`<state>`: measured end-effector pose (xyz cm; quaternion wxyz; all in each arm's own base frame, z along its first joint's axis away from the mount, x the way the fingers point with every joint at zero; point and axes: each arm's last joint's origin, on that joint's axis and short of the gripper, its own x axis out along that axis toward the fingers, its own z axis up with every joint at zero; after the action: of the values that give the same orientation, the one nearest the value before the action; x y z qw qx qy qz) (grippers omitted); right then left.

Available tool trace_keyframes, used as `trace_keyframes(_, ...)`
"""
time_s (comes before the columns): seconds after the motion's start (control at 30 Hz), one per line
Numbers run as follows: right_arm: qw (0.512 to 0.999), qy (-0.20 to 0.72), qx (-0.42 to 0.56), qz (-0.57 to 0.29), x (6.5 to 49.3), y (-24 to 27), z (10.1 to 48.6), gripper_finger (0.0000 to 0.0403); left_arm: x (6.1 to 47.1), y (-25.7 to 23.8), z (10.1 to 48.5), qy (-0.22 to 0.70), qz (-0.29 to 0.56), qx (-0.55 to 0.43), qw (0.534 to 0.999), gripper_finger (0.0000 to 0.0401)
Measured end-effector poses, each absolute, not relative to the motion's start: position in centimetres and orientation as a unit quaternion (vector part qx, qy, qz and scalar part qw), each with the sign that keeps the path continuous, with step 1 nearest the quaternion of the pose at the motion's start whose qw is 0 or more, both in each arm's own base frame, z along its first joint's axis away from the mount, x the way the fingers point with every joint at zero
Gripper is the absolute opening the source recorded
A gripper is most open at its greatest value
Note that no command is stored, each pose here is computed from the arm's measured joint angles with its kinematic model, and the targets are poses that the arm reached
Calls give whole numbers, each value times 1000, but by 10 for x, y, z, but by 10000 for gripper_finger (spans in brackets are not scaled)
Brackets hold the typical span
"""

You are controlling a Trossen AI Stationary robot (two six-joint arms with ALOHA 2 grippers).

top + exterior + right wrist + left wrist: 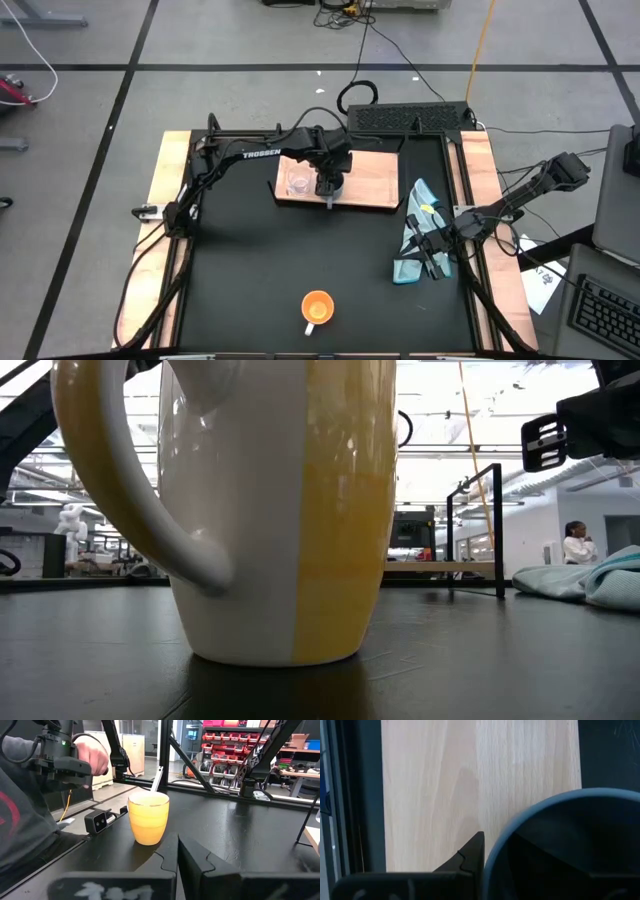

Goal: Stack small to large cups/mugs on shelf
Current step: Put the gray mug on the shelf, then put the yellow mug on the shelf

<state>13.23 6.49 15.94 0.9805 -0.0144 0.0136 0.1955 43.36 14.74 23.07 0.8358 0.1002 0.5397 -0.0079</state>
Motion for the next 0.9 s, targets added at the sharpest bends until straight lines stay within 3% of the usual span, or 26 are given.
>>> trace_keyframes(0.6,980,18,-11,195,132,65,159,0,436,146,279,503,-18,81,860,84)
trace_keyframes(0.9,980,18,-11,195,132,65,159,0,433,147,308,502,24,105,858,84)
